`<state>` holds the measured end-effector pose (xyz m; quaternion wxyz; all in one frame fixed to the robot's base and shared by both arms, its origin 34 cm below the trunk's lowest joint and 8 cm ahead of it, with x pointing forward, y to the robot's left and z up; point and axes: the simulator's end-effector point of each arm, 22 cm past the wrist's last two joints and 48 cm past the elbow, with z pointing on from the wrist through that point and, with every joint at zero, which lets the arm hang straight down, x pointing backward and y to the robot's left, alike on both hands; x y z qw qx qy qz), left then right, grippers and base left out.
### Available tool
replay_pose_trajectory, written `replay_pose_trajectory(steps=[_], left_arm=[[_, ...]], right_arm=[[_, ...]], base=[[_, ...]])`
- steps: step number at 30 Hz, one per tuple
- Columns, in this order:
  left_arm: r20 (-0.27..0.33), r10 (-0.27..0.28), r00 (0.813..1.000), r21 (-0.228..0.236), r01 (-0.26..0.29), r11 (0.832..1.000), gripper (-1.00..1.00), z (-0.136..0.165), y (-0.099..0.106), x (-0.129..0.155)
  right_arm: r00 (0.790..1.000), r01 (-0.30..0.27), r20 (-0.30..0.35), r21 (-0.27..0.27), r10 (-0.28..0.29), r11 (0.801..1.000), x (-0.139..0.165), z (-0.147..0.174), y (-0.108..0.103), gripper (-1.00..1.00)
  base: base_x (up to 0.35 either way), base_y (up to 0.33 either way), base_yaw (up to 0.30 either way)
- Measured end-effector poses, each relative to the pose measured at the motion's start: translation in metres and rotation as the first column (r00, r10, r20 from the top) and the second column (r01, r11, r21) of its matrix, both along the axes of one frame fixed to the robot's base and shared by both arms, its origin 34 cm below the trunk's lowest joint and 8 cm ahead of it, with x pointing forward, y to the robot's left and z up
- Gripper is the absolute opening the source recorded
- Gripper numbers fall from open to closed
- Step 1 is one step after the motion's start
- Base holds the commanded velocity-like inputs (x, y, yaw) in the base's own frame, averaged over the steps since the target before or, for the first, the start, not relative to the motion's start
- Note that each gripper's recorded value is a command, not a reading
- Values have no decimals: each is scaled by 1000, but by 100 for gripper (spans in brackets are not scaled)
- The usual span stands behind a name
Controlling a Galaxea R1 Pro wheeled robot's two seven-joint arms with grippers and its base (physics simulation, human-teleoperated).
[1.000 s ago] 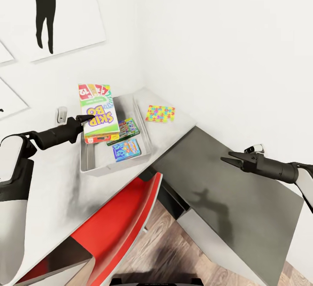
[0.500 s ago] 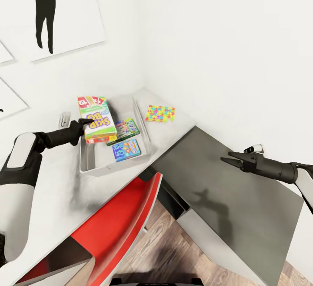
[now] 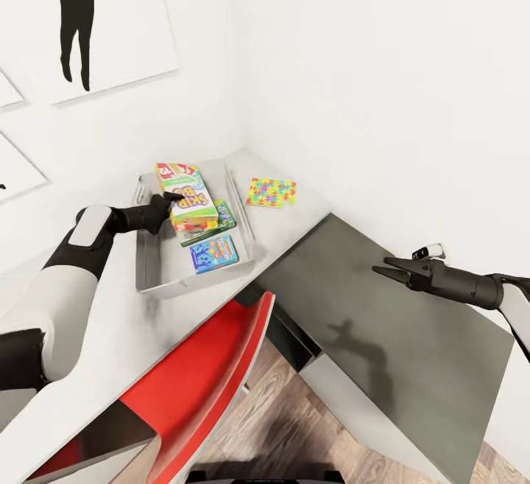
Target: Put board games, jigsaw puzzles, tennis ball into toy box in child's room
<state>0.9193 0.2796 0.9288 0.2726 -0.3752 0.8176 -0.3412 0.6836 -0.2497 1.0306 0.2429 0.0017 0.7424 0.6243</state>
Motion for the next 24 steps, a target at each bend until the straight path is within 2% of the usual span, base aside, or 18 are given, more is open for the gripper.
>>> replay_pose_trajectory(steps=[5, 13, 24], left_arm=[[18, -5, 1000, -7, 5, 1000, -100, 3, -10, 6], [44, -24, 999, -54, 26, 998, -100, 2, -27, 9], [56, -27, 998, -86, 32, 996, -100, -3, -30, 6]], right_arm=[[1000, 0, -1, -4, 0, 1000, 0, -1, 0, 100], [1000, 2, -2, -5, -2, 1000, -1, -1, 0, 100], [1000, 2, -2, -4, -2, 1000, -1, -1, 0, 100]], base=[[0, 0, 0], [0, 0, -8], [0, 0, -82]])
